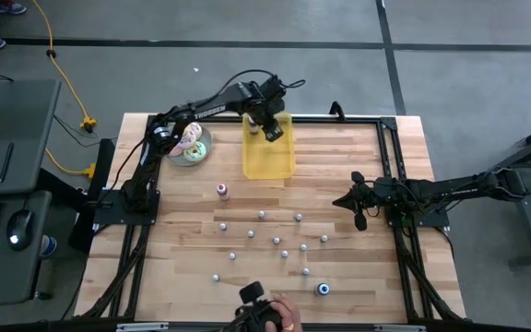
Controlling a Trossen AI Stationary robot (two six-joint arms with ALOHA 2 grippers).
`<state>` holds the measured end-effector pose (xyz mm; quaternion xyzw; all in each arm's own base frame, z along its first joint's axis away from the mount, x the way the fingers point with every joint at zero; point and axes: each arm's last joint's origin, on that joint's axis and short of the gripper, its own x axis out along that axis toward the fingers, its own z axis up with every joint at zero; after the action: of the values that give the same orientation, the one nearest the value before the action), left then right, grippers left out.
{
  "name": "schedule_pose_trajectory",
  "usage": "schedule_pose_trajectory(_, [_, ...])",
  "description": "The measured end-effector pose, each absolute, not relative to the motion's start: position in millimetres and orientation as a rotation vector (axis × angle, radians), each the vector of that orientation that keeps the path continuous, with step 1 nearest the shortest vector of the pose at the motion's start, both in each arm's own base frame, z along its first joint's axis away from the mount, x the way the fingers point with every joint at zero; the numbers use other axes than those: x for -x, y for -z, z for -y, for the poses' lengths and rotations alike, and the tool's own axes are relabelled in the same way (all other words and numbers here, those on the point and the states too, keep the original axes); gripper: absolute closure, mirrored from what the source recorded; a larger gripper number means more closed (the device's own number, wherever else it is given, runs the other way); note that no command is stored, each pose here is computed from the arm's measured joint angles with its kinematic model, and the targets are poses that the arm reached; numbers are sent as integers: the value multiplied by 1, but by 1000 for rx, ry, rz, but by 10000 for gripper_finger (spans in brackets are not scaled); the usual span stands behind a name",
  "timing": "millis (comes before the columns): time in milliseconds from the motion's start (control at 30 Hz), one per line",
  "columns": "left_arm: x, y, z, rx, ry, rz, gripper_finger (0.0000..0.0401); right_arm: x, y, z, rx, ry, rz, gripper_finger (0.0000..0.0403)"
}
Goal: Pick & Place food coloring
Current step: Put the large black food coloring bottle into the yellow bin
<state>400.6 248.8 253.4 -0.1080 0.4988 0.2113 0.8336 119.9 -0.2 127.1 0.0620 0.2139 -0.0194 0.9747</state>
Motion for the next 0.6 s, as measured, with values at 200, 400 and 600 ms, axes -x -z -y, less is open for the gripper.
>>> schedule_pose_trajectory(200, [-401,-251,-249,80,-360,-1090,294,-120,-127,0,-125,39,-432,402])
schedule_pose_trajectory(400, [-396,-252,-257,24,-319,-1092,294,-120,-127,0,-125,39,-431,402])
schedule_pose_trajectory(600, [-386,-252,-274,40,-282,-1058,293,-120,-127,0,-125,39,-431,402])
